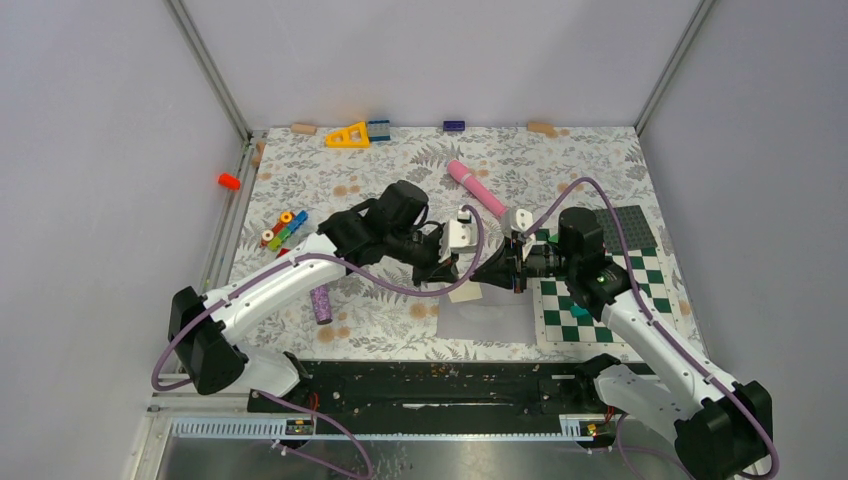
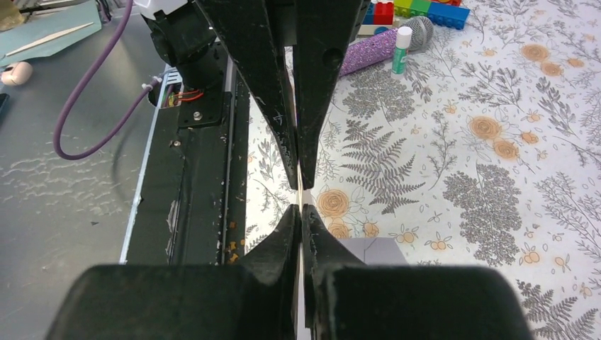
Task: Place the letter into the envelope and seal it
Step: Fold the letter.
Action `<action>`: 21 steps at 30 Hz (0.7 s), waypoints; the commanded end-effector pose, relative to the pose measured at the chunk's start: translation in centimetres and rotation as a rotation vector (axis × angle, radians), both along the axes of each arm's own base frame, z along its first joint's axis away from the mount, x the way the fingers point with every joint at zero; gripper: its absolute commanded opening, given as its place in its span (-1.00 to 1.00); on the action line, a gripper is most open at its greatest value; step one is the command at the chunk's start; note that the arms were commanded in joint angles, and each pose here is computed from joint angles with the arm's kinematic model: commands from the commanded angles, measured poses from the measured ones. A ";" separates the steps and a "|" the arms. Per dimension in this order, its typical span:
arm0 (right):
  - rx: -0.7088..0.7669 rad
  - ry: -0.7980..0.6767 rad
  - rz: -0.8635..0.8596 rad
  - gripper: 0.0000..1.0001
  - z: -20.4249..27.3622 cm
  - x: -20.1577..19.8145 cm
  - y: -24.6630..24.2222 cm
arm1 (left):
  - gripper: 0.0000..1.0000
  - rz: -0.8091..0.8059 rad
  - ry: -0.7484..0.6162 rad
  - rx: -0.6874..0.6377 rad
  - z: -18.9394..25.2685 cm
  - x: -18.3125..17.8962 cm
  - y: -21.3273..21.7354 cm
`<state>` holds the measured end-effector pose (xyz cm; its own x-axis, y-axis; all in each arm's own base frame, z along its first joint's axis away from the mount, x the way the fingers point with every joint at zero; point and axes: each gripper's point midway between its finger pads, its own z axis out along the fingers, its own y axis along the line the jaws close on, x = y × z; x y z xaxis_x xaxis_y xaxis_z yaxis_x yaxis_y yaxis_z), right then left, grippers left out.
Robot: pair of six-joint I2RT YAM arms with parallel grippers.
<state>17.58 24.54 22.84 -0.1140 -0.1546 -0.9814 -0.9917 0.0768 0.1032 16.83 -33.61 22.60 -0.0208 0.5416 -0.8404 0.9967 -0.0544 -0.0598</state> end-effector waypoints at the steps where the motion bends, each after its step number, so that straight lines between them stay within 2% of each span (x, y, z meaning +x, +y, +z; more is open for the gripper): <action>1: 0.012 -0.008 0.023 -0.93 0.8 -0.1 0.0 | -1.00 -0.005 -0.050 -0.071 2.3 0.3 -0.2; 2: 0.013 -0.011 0.021 -0.65 0.9 -0.1 0.0 | -1.00 -0.004 -0.049 -0.073 2.4 0.3 -0.1; 3: 0.013 -0.013 0.021 -0.27 0.9 -0.1 0.0 | -1.00 -0.002 -0.049 -0.073 2.4 0.4 -0.1; 4: 0.012 -0.013 0.022 -0.13 0.9 -0.1 0.0 | -1.00 0.001 -0.049 -0.076 2.5 0.4 -0.1; 5: 0.011 -0.011 0.022 -0.14 0.8 -0.1 0.0 | -1.00 0.001 -0.047 -0.075 2.4 0.4 0.0; 6: 0.010 -0.008 0.022 -0.36 0.7 -0.1 0.0 | -1.00 0.003 -0.049 -0.080 2.6 0.5 0.0; 7: 0.009 -0.007 0.021 -0.70 0.7 -0.1 0.1 | -1.00 0.005 -0.050 -0.082 2.7 0.5 0.0; 8: 0.008 -0.003 0.021 -0.91 0.6 0.0 0.1 | -1.00 0.007 -0.050 -0.086 2.8 0.5 0.1; 9: 0.008 -0.001 0.021 -1.00 0.6 0.0 0.1 | -1.00 0.008 -0.051 -0.090 2.9 0.6 0.1; 11: 0.007 0.006 0.025 -1.00 0.5 -0.1 0.1 | -1.00 0.012 -0.052 -0.094 3.1 0.6 0.2; 12: 0.009 0.004 0.025 -0.91 0.5 0.0 0.1 | -1.00 0.012 -0.051 -0.095 3.1 0.6 0.3; 14: 0.010 0.002 0.021 -0.12 0.7 0.1 0.1 | -1.00 0.012 -0.049 -0.097 3.2 0.6 0.3; 15: 0.012 0.002 0.022 0.04 0.7 0.1 0.2 | -1.00 0.012 -0.050 -0.099 3.3 0.6 0.3; 16: 0.013 0.003 0.023 0.08 0.7 0.1 0.2 | -1.00 0.011 -0.049 -0.100 3.3 0.6 0.3; 17: 0.013 0.004 0.024 0.04 0.7 0.1 0.2 | -1.00 0.011 -0.048 -0.102 3.3 0.6 0.4; 18: 0.012 0.008 0.026 -0.12 0.7 0.0 0.2 | -1.00 0.012 -0.048 -0.103 3.4 0.6 0.4; 21: 0.012 0.022 0.027 -1.00 0.4 0.1 0.3 | -1.00 0.013 -0.045 -0.112 3.7 0.7 0.5</action>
<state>17.65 24.62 22.33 -0.1384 -0.1616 -0.9771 -0.9893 0.0688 0.1288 17.66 -32.84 23.40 -0.0314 0.5242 -0.8510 0.9984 -0.0234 -0.0512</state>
